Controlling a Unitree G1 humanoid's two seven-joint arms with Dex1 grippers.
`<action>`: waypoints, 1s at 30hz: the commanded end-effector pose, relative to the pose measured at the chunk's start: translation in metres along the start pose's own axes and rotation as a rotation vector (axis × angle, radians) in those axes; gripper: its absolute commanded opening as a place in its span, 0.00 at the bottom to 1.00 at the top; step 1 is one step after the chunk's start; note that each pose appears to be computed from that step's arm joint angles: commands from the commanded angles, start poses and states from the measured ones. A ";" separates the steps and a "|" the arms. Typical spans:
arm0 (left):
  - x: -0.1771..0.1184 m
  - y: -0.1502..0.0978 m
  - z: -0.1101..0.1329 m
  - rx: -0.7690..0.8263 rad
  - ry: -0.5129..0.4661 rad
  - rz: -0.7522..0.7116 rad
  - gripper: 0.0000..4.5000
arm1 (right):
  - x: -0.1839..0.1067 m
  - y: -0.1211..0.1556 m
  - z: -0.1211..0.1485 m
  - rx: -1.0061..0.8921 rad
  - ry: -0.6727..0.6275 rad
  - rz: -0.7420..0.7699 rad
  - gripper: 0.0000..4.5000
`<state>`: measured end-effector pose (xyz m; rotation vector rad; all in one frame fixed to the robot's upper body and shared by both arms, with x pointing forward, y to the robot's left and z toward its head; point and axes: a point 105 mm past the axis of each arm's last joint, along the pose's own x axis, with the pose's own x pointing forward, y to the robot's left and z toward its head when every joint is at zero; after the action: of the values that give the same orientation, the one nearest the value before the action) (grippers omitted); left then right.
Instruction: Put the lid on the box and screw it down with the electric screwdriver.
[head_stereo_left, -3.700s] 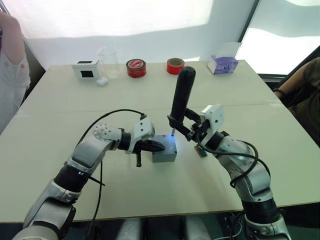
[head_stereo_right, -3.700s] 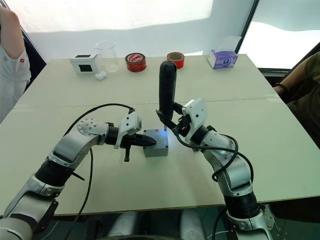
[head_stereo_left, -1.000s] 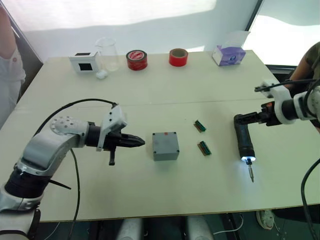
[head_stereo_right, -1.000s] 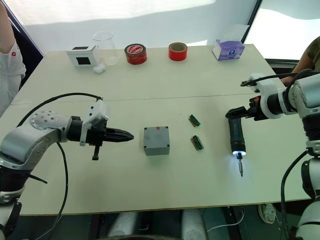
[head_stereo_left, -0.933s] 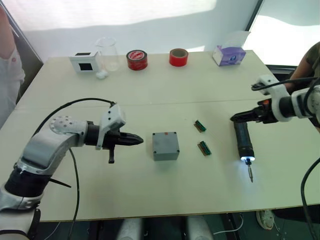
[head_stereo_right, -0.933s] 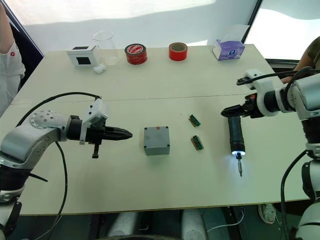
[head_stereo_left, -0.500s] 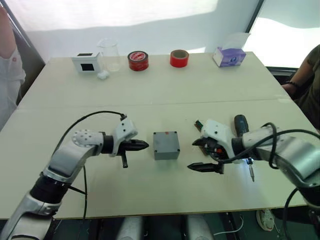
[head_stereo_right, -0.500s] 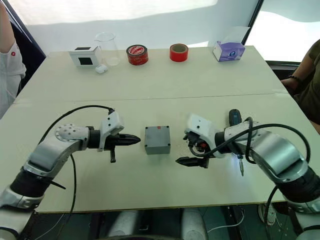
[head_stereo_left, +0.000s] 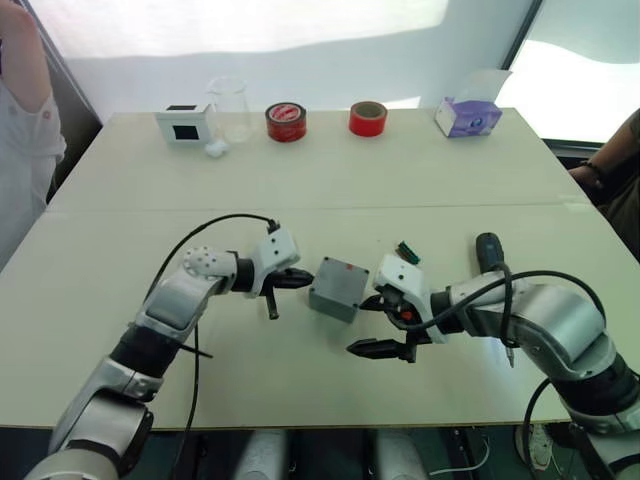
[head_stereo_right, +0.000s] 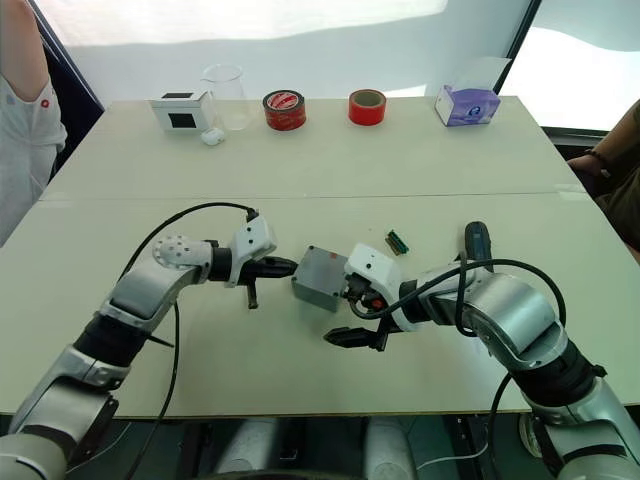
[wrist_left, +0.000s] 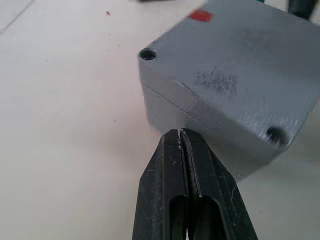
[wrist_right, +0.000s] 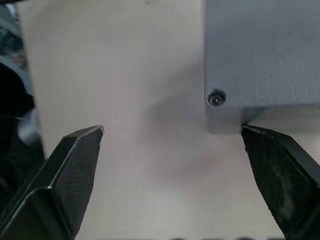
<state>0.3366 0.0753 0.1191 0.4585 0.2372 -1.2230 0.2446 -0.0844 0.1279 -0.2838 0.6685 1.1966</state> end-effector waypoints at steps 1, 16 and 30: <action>-0.007 0.012 0.011 0.046 -0.035 0.037 0.00 | -0.011 0.005 0.013 -0.011 -0.058 -0.014 1.00; -0.031 -0.033 -0.014 -0.056 0.050 -0.057 0.00 | -0.024 -0.067 -0.002 -0.226 0.055 -0.238 1.00; -0.007 -0.018 0.001 -0.037 -0.008 0.007 0.00 | 0.000 -0.032 0.002 -0.233 0.003 -0.054 1.00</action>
<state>0.3128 0.0794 0.1057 0.4005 0.3162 -1.2065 0.2817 -0.1040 0.1125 -0.5055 0.5768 1.1874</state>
